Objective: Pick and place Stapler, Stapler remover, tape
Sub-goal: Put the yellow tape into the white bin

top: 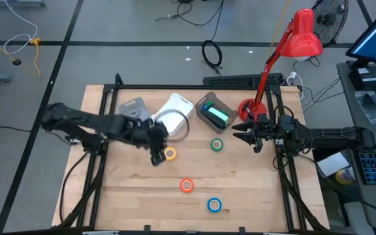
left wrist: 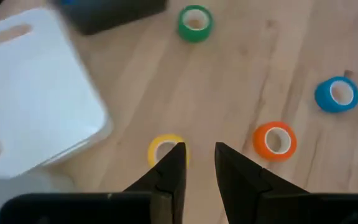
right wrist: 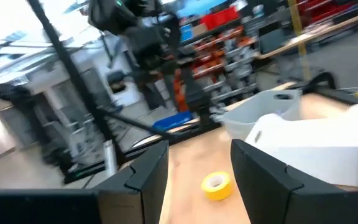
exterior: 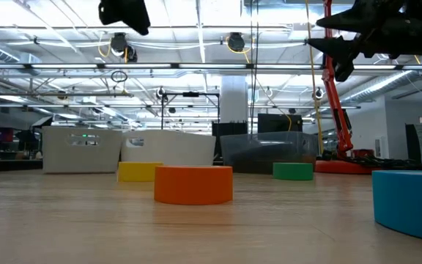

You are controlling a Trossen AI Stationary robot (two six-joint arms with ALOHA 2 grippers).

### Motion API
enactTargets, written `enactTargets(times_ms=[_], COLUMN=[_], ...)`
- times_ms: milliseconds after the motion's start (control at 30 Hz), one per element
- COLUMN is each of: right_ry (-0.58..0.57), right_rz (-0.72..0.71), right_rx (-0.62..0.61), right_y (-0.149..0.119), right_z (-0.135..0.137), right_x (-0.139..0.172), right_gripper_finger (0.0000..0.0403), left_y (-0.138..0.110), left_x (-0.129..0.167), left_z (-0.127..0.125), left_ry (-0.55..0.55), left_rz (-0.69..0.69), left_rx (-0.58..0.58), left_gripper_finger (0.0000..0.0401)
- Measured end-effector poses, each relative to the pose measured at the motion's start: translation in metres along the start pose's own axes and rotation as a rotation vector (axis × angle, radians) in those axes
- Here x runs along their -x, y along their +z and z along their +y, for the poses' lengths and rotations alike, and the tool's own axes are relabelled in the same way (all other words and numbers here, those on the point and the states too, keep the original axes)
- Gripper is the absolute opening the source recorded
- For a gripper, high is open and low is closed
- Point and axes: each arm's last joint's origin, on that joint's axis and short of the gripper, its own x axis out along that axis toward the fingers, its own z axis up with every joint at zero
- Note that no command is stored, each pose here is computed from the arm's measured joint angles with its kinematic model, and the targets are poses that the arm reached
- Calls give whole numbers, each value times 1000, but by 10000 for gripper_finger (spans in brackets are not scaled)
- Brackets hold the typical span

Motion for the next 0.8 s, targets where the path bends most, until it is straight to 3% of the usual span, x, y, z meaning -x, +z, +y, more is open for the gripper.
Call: enactTargets(times_ms=[167,333,567,800], right_ry=[36,33,35,30], right_rz=[40,45,49,61], right_rx=[-3,-2,-5,-7], right_y=[-3,-3,-4,-5], right_z=[0,0,0,0], right_x=[0,0,0,0], right_gripper_finger=[167,167,167,167], left_y=[-10,-24,-34,-34], left_x=[-36,-81,-127,-141], left_z=[-31,-47,-45,-40], left_ry=[22,90,185,223], left_rz=[60,189,312,337], left_rx=[-100,-205,-291,-333], left_gripper_finger=[88,88,88,88])
